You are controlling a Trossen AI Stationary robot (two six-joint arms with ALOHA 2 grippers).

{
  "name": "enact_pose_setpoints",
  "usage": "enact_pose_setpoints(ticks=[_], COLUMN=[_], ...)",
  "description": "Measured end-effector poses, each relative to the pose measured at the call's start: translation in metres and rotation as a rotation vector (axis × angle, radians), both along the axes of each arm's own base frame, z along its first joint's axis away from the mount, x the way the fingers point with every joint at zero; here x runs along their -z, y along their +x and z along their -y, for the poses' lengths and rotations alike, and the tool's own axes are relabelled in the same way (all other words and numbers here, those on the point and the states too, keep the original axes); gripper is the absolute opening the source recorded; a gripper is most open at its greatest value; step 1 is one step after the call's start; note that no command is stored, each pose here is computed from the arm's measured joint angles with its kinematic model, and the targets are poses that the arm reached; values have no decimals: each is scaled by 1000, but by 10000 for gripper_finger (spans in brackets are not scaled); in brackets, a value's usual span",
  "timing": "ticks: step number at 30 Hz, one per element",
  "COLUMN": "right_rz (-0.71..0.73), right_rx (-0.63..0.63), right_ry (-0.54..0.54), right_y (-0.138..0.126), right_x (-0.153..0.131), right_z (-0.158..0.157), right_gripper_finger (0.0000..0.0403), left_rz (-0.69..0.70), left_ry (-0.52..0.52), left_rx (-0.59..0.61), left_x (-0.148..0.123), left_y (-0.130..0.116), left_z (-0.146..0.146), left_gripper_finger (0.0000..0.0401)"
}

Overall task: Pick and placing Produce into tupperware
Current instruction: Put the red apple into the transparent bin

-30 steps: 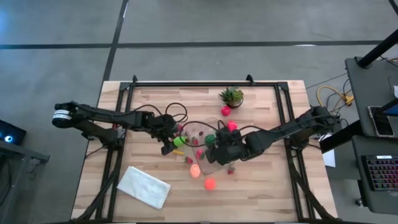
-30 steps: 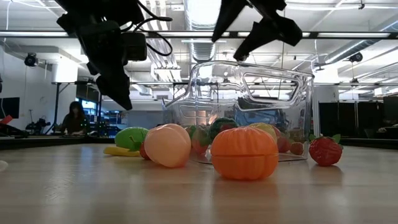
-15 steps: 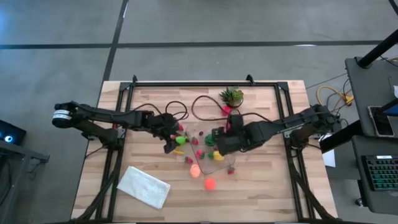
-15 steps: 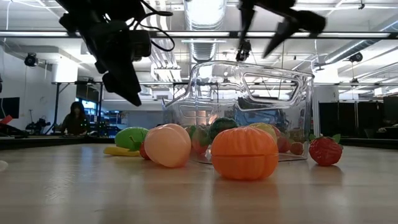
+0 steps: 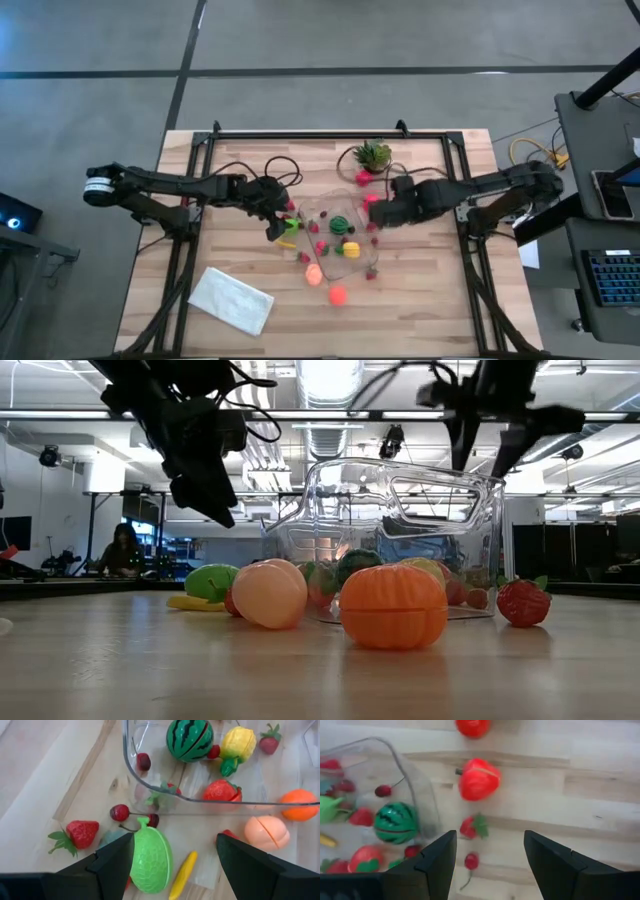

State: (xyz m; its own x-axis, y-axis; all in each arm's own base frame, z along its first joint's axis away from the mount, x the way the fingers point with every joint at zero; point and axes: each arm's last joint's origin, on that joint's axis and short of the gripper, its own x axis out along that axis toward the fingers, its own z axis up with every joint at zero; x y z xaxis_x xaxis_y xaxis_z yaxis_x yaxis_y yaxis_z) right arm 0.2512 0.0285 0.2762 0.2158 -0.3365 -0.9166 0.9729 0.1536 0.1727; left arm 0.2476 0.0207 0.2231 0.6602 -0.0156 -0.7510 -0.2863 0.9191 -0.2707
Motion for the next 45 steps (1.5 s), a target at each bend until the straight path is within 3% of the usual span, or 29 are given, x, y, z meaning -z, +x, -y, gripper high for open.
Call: enact_pose_setpoints(ticks=[4, 8, 16, 22, 27, 36, 45], right_rz=[137, 211, 42, -121, -144, -221, -237], right_rx=[-71, -143, -329, -590, -804, -931, -992], right_ry=[48, 20, -60, -120, -139, -156, -176], right_y=[-10, -16, -21, -10, 10, 26, 25], right_x=[15, 32, 57, 75, 90, 102, 100], right_z=[21, 40, 57, 58, 59, 62, 62], right_gripper_finger=[224, 224, 224, 224, 224, 227, 272], left_rz=[-12, -4, 7, 30, 30, 24, 7], left_ry=[2, 7, 58, 82, 82, 82, 83], left_rx=[3, -27, -213, -293, -366, -370, -369], left_x=[2, 4, 4, 5, 7, 8, 9], left_y=[-1, 3, 5, 8, 10, 9, 8], left_z=[0, -1, -13, -19, -22, -22, -22], left_gripper_finger=[267, 267, 267, 267, 267, 267, 267])
